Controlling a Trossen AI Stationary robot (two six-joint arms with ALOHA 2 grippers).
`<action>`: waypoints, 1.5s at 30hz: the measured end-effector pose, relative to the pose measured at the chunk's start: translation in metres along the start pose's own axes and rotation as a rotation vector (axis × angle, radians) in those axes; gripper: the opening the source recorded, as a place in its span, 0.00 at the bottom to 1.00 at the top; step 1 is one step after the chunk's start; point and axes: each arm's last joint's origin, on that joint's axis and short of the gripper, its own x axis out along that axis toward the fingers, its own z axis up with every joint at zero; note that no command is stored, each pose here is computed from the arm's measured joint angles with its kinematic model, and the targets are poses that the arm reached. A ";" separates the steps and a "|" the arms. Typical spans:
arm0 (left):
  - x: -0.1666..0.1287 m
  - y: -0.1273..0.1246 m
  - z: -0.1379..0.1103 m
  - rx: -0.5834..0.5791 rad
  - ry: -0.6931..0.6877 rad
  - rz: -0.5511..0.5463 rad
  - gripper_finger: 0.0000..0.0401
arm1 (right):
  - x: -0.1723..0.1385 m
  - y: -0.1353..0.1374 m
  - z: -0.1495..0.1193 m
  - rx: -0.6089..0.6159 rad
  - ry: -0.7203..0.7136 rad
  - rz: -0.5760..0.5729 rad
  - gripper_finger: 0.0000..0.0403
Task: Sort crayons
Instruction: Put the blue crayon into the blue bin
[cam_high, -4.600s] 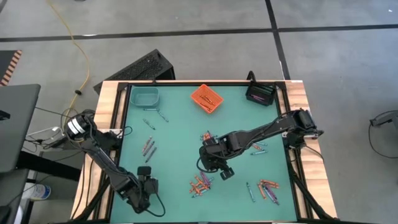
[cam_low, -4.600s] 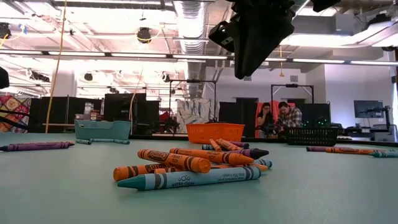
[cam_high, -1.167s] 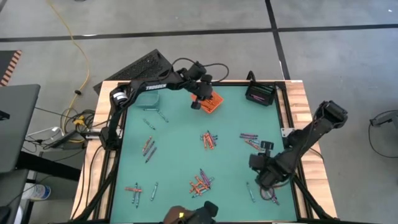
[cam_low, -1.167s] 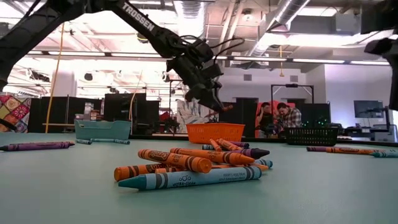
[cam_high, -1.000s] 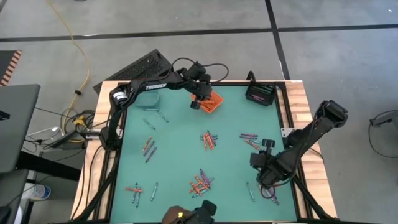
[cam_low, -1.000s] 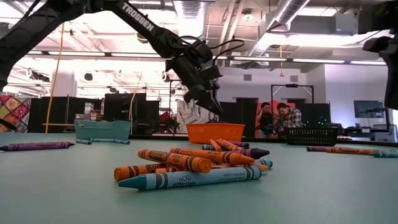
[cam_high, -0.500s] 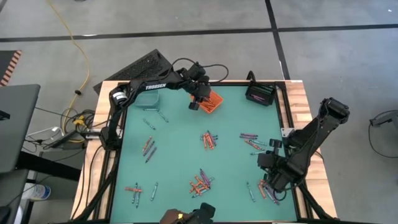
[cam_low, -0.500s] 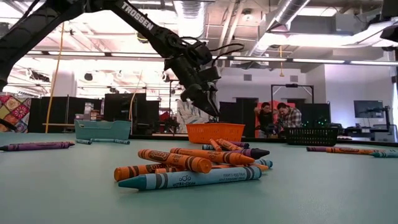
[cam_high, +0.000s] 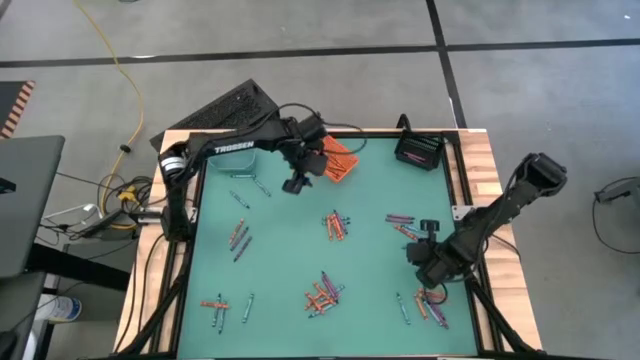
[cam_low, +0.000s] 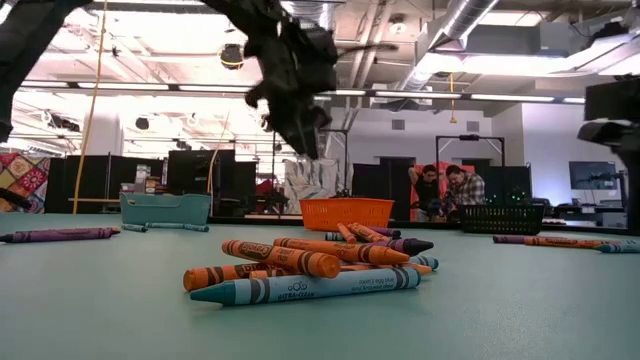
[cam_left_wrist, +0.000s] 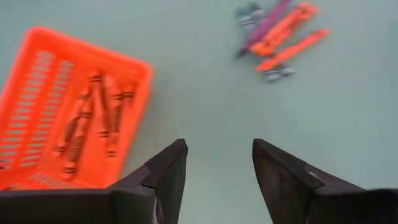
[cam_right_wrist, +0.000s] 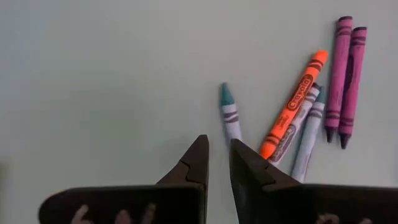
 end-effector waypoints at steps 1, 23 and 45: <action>-0.003 -0.007 0.005 0.008 -0.002 -0.010 0.43 | 0.001 -0.002 0.001 -0.008 -0.004 0.004 0.14; 0.005 -0.128 0.079 0.228 0.014 -0.140 0.43 | 0.034 -0.019 0.019 -0.012 0.089 0.118 0.14; 0.008 -0.137 0.089 0.216 0.022 -0.015 0.43 | 0.016 -0.020 0.029 0.166 -0.061 0.277 0.01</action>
